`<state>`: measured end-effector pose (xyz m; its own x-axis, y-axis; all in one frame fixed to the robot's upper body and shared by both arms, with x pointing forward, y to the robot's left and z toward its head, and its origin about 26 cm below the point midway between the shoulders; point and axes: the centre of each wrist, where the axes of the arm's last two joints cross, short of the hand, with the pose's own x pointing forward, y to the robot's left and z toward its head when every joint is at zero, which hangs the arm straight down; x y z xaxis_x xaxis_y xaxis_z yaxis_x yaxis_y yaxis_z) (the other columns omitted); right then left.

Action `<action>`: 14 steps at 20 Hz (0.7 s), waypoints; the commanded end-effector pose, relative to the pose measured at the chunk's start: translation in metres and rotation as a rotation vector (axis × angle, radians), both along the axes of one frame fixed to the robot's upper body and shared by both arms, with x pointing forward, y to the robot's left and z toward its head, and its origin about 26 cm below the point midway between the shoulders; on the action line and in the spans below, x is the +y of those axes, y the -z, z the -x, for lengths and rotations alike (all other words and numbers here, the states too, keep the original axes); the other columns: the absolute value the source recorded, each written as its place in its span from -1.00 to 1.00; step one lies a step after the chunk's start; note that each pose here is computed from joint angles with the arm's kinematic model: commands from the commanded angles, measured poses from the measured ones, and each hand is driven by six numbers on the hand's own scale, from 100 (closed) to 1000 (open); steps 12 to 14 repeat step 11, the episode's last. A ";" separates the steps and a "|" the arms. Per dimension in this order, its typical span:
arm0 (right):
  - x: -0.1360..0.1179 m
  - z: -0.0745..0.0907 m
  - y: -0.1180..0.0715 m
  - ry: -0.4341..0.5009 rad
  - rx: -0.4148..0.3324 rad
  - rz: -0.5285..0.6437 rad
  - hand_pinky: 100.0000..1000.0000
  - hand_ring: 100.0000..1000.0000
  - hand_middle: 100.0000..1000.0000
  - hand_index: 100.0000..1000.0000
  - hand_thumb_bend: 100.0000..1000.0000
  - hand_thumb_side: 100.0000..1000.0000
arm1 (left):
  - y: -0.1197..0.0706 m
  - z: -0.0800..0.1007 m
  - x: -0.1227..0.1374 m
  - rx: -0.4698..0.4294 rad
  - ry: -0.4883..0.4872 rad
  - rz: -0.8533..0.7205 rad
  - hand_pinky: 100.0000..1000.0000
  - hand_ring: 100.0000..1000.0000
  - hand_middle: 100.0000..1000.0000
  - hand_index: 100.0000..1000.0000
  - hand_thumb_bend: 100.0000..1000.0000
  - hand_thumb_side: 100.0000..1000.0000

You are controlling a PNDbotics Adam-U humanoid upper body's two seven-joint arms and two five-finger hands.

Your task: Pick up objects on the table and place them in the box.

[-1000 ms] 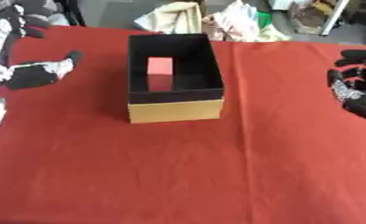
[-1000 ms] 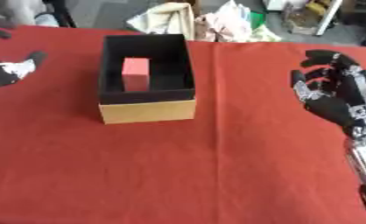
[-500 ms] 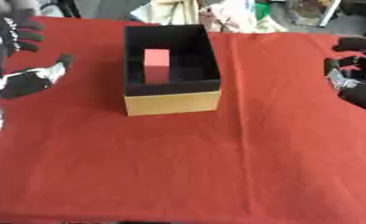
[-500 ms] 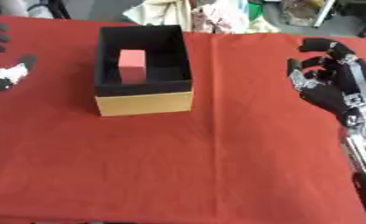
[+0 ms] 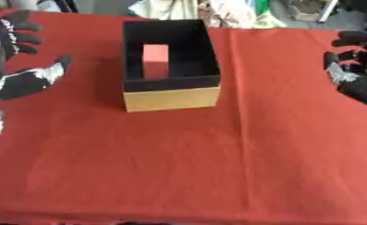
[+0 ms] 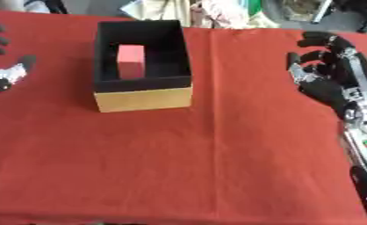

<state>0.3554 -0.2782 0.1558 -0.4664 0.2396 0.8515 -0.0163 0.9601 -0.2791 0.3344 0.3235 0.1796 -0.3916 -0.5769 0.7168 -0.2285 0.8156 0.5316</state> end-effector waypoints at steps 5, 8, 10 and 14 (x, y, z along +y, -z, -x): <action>-0.005 0.000 -0.011 0.014 -0.031 0.007 -0.28 0.03 0.25 0.48 -0.75 -1.00 | -0.006 0.001 0.002 -0.014 -0.003 0.002 0.28 0.31 0.32 0.74 -0.10 -0.84; -0.005 0.000 -0.011 0.014 -0.032 0.007 -0.28 0.03 0.25 0.48 -0.74 -1.00 | -0.005 0.002 0.002 -0.012 -0.005 0.003 0.28 0.31 0.32 0.75 -0.10 -0.84; -0.005 0.000 -0.011 0.013 -0.031 0.008 -0.28 0.03 0.25 0.48 -0.74 -1.00 | -0.005 0.002 0.002 -0.008 -0.004 0.002 0.28 0.31 0.32 0.75 -0.11 -0.84; -0.005 0.000 -0.011 0.012 -0.031 0.009 -0.28 0.03 0.25 0.48 -0.74 -1.00 | -0.004 0.002 0.003 -0.006 -0.005 0.001 0.28 0.31 0.32 0.74 -0.11 -0.84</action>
